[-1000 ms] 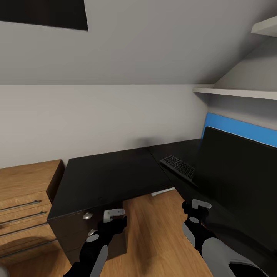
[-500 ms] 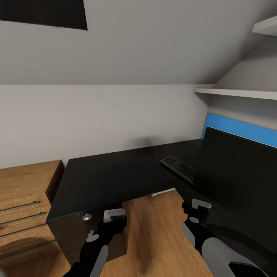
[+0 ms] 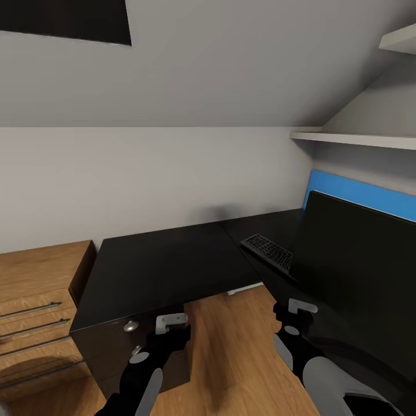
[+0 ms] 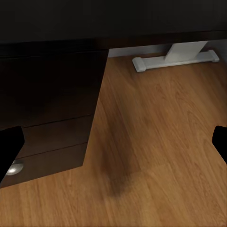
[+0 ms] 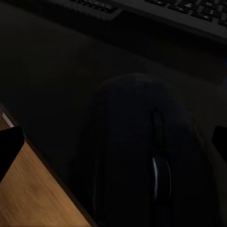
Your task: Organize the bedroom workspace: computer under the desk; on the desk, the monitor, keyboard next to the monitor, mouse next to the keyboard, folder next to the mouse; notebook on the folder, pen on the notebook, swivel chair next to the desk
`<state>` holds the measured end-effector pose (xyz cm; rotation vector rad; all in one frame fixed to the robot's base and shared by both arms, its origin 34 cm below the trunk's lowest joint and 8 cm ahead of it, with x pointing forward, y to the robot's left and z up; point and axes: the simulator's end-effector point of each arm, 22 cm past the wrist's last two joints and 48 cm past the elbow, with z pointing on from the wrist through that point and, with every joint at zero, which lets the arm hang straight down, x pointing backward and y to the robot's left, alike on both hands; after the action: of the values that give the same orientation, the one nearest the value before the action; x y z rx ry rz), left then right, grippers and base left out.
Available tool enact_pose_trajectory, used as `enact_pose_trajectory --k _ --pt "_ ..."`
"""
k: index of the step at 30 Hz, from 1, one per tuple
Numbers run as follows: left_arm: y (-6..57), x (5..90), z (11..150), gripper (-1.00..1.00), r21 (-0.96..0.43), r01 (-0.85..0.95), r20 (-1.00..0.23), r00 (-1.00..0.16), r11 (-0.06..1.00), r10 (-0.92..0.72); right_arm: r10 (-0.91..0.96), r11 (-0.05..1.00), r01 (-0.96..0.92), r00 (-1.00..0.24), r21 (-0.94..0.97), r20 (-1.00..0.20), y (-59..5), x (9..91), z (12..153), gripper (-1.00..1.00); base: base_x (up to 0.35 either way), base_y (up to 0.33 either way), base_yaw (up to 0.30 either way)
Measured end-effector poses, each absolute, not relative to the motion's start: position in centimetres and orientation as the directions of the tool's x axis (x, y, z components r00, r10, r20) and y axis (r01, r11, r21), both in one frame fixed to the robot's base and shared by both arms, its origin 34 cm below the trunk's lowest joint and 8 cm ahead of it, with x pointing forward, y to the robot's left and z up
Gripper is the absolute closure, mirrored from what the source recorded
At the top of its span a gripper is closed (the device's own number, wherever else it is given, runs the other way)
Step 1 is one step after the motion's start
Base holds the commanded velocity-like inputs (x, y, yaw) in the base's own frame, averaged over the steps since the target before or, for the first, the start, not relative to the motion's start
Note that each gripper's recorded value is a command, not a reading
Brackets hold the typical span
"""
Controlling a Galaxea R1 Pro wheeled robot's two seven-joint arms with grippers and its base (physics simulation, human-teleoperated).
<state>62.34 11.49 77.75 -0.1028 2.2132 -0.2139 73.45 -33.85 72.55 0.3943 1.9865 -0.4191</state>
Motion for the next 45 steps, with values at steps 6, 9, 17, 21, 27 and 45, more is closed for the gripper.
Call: enact_pose_trajectory --k 6,9,17,21,27,45 --pt "11.5 62.3 77.7 -1.0 -0.19 0.002 -0.781 -0.606 0.982 -0.15 0.091 0.887 0.446 -0.425 -0.121 -0.901 -33.8 73.5 72.5 1.0 0.0 0.0 0.0" --pt "11.5 62.3 77.7 -1.0 -0.19 0.002 -0.781 -0.606 0.982 -0.15 0.087 0.886 0.446 -0.425 -0.125 -0.901 -33.8 73.5 72.6 1.0 0.0 0.0 0.0" --pt "11.6 62.3 77.7 -1.0 -0.19 0.001 -0.781 -0.606 0.982 -0.15 0.086 0.887 0.444 -0.425 -0.126 -0.901 -33.8 73.5 72.6 1.0 0.0 0.0 0.0" --pt "11.6 62.3 77.7 -1.0 -0.19 0.001 -0.781 -0.606 0.982 -0.15 0.086 0.887 0.445 -0.425 -0.125 -0.901 -33.8 73.5 72.6 1.0 0.0 0.0 0.0" --pt "11.6 62.3 77.7 -1.0 -0.19 0.001 -0.781 -0.606 0.982 -0.15 0.086 0.887 0.445 -0.425 -0.125 -0.901 -33.8 73.5 72.6 1.0 0.0 0.0 0.0" --pt "11.6 62.3 77.7 -1.0 -0.189 0.001 -0.781 -0.607 0.982 -0.15 0.085 0.916 0.391 -0.404 -0.088 -0.911 -30.5 74.4 73.0 1.0 0.0 0.0 0.071"
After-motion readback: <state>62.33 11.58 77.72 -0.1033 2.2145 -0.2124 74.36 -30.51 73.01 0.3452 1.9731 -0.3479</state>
